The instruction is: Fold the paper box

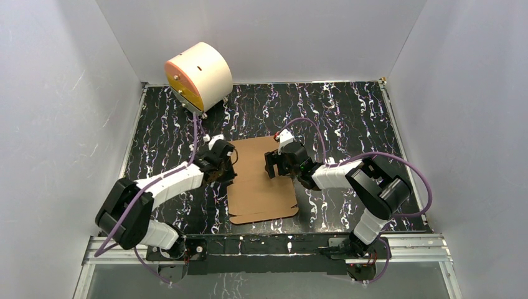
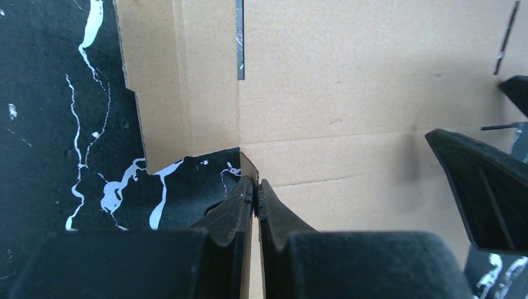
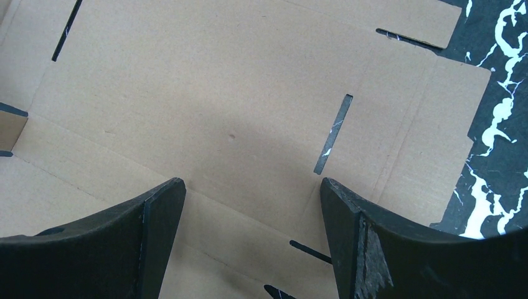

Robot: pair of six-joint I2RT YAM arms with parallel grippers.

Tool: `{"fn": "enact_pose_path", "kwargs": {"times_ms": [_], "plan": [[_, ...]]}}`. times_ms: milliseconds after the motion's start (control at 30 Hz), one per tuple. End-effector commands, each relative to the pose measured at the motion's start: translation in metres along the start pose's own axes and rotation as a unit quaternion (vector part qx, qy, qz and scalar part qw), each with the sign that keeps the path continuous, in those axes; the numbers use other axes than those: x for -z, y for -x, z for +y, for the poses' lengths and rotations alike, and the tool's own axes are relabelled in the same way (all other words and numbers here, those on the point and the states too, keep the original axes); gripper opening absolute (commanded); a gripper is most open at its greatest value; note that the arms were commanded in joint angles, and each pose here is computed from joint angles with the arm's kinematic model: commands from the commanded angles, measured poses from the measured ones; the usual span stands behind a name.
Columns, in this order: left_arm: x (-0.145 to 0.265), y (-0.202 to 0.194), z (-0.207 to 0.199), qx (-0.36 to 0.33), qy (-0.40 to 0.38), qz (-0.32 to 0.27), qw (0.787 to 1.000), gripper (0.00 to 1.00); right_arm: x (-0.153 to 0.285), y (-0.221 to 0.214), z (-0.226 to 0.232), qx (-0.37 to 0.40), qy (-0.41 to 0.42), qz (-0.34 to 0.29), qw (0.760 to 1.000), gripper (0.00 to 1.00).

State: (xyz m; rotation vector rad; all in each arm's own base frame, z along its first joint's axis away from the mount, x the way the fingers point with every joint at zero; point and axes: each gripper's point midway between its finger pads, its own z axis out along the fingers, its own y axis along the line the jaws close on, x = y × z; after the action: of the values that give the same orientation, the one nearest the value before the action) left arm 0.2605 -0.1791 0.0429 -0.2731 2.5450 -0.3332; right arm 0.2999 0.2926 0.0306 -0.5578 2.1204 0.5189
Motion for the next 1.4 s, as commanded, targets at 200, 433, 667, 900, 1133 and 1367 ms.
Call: {"fn": "enact_pose_path", "kwargs": {"times_ms": [200, 433, 667, 900, 1133, 1367], "plan": [[0.001, 0.003, 0.001, -0.098, 0.134, -0.026, 0.986, 0.01, -0.002, -0.024, 0.007, -0.004, 0.018, 0.048, 0.999, 0.88], [0.003, 0.0, -0.004, -0.101, 0.142, -0.027, 0.984, 0.05, 0.003, -0.021, 0.007, -0.006, 0.017, 0.043, 0.999, 0.88], [0.03, 0.029, -0.017, -0.1, 0.117, -0.072, 0.985, 0.24, 0.012, 0.005, 0.011, -0.016, 0.017, 0.018, 1.0, 0.89], [0.061, 0.072, -0.027, -0.086, 0.074, -0.125, 0.986, 0.52, 0.02, 0.045, 0.003, 0.007, -0.012, 0.001, 1.0, 0.96], [0.062, 0.106, -0.025, -0.045, -0.002, -0.115, 0.992, 0.8, 0.016, 0.07, -0.021, 0.007, -0.057, 0.013, 0.998, 0.99], [0.043, 0.119, -0.032, -0.029, -0.056, -0.1, 0.993, 0.93, 0.012, 0.086, -0.064, -0.035, -0.073, 0.029, 0.996, 0.99]]}}
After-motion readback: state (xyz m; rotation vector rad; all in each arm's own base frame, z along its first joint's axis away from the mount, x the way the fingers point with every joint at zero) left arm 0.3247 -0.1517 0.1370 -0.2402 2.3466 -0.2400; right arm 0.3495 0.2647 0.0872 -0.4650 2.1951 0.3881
